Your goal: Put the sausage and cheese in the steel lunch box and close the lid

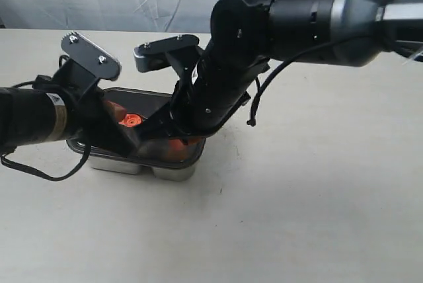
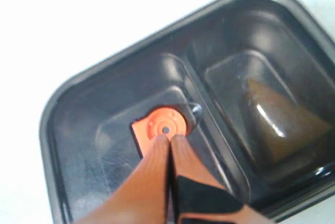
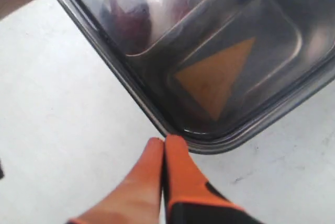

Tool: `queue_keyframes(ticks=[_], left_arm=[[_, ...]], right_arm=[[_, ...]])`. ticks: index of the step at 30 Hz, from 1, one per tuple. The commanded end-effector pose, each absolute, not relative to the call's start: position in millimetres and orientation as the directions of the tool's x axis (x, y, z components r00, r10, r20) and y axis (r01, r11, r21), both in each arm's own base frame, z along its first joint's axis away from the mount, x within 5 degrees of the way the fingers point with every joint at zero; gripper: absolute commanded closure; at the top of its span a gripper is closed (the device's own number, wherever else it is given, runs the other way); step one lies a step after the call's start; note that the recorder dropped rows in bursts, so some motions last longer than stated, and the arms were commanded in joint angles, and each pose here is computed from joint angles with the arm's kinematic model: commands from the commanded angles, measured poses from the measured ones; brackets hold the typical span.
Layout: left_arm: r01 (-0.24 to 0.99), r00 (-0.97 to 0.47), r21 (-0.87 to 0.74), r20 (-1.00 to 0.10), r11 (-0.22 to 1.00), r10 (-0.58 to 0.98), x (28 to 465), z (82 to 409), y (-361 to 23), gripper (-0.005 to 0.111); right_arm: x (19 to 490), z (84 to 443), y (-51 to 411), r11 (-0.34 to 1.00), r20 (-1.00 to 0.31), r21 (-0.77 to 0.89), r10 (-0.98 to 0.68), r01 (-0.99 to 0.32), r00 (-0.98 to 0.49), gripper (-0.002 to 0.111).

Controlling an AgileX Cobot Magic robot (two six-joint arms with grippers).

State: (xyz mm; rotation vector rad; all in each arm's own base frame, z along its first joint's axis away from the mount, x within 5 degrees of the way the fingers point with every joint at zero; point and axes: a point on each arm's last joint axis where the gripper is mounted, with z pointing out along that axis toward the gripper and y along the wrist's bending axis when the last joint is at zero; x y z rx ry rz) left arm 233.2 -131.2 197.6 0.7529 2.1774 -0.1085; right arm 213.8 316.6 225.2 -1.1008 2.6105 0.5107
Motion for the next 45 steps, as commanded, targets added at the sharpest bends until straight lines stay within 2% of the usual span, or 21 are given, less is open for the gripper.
queue_keyframes(ticks=[1, 5, 8, 11, 13, 16, 21, 26, 28, 32, 37, 40, 45], left_arm=[[0.513, -0.416, 0.121, -0.831, 0.85, 0.369, 215, 238, -122, 0.107], [0.545, -0.286, 0.091, -0.914, 0.833, 0.287, 179, 269, -107, 0.107], [0.642, -0.165, 0.059, -0.963, 0.765, 0.212, 145, 286, -101, 0.107], [0.745, -0.052, 0.056, -0.989, 0.665, 0.141, 115, 299, -99, 0.107], [0.806, 0.009, 0.062, -0.996, 0.588, 0.093, 100, 308, -100, 0.107], [0.853, 0.059, 0.083, -0.996, 0.515, 0.061, 87, 314, -102, 0.107], [0.899, 0.084, 0.089, -0.996, 0.43, 0.03, 77, 317, -105, 0.107], [0.907, 0.095, 0.102, -0.995, 0.408, 0.038, 75, 317, -105, 0.107], [0.887, 0.14, 0.167, -0.986, 0.431, 0.093, 74, 315, -102, 0.107], [0.86, 0.167, 0.185, -0.983, 0.475, 0.079, 68, 320, -95, 0.107], [0.741, 0.122, 0.036, -0.989, 0.67, -0.081, 64, 319, -69, 0.107], [0.636, 0.118, -0.007, -0.987, 0.772, -0.106, 62, 299, -55, 0.107], [0.518, 0.072, -0.096, -0.985, 0.85, -0.155, 57, 254, -41, 0.107]], right_arm=[[205, 259, 302, 0.661, -0.411, 0.213, -0.608, -0.72, -0.679, 0.108], [197, 290, 258, 0.782, -0.488, 0.072, -0.513, -0.619, -0.706, 0.108], [186, 282, 223, 0.836, -0.454, -0.044, -0.505, -0.548, -0.734, 0.108], [177, 261, 204, 0.818, -0.403, -0.126, -0.559, -0.561, -0.725, 0.108], [170, 246, 198, 0.822, -0.347, -0.12, -0.56, -0.556, -0.752, 0.108], [167, 244, 199, 0.834, -0.332, -0.083, -0.54, -0.546, -0.774, 0.108], [169, 245, 204, 0.832, -0.38, -0.047, -0.526, -0.552, -0.761, 0.108], [172, 248, 211, 0.823, -0.454, -0.009, -0.509, -0.568, -0.731, 0.108], [174, 250, 214, 0.818, -0.488, 0.009, -0.499, -0.575, -0.717, 0.108], [177, 254, 222, 0.803, -0.565, 0.048, -0.469, -0.594, -0.679, 0.108], [178, 257, 226, 0.795, -0.6, 0.076, -0.445, -0.601, -0.665, 0.108], [178, 257, 226, 0.795, -0.6, 0.076, -0.445, -0.601, -0.665, 0.108], [178, 257, 226, 0.795, -0.6, 0.076, -0.445, -0.601, -0.665, 0.108]])
